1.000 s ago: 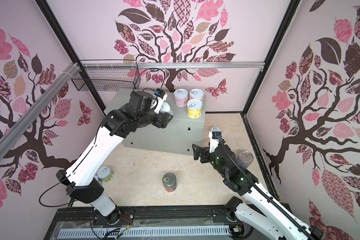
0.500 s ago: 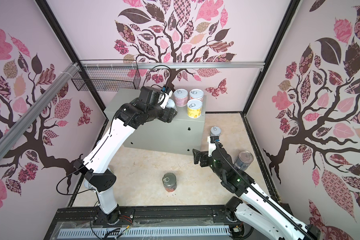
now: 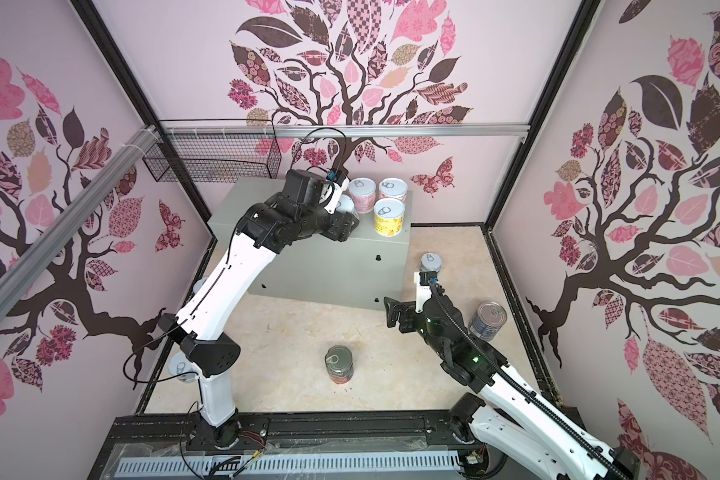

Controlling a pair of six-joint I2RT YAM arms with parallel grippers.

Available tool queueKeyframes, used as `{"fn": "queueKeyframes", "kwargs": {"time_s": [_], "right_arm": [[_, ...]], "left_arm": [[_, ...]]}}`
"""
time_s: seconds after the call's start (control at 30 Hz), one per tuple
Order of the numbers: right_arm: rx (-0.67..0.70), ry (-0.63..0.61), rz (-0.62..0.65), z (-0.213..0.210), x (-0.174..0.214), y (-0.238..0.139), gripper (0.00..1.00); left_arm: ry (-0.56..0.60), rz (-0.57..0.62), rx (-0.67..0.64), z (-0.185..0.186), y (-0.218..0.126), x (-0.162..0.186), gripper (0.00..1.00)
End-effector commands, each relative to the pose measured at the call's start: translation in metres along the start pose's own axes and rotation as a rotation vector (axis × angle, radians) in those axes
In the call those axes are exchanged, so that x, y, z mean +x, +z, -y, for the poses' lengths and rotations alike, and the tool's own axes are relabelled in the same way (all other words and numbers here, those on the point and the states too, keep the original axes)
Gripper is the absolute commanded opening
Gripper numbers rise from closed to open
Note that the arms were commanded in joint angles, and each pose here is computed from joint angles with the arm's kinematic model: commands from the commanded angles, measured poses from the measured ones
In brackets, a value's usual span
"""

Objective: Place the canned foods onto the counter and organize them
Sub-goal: 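Lower the light-blue can onto the cabinet top in front of the pink can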

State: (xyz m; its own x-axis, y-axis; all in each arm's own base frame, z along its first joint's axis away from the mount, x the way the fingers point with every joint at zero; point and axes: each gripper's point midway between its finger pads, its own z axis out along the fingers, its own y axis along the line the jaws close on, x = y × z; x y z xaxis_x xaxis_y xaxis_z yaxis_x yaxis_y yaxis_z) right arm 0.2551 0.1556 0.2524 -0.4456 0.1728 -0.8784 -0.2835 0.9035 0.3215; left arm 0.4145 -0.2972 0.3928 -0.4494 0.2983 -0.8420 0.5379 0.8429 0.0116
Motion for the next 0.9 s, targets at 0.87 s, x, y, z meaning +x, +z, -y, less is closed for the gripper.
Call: {"fn": "queueKeyframes", "kwargs": {"time_s": [0.87], "right_arm": [[-0.015,0.001,0.008,-0.004,-0.011,-0.013,1.00]], "left_arm": [[0.010,0.237,0.017,-0.001,-0.074,-0.057,0.92]]}}
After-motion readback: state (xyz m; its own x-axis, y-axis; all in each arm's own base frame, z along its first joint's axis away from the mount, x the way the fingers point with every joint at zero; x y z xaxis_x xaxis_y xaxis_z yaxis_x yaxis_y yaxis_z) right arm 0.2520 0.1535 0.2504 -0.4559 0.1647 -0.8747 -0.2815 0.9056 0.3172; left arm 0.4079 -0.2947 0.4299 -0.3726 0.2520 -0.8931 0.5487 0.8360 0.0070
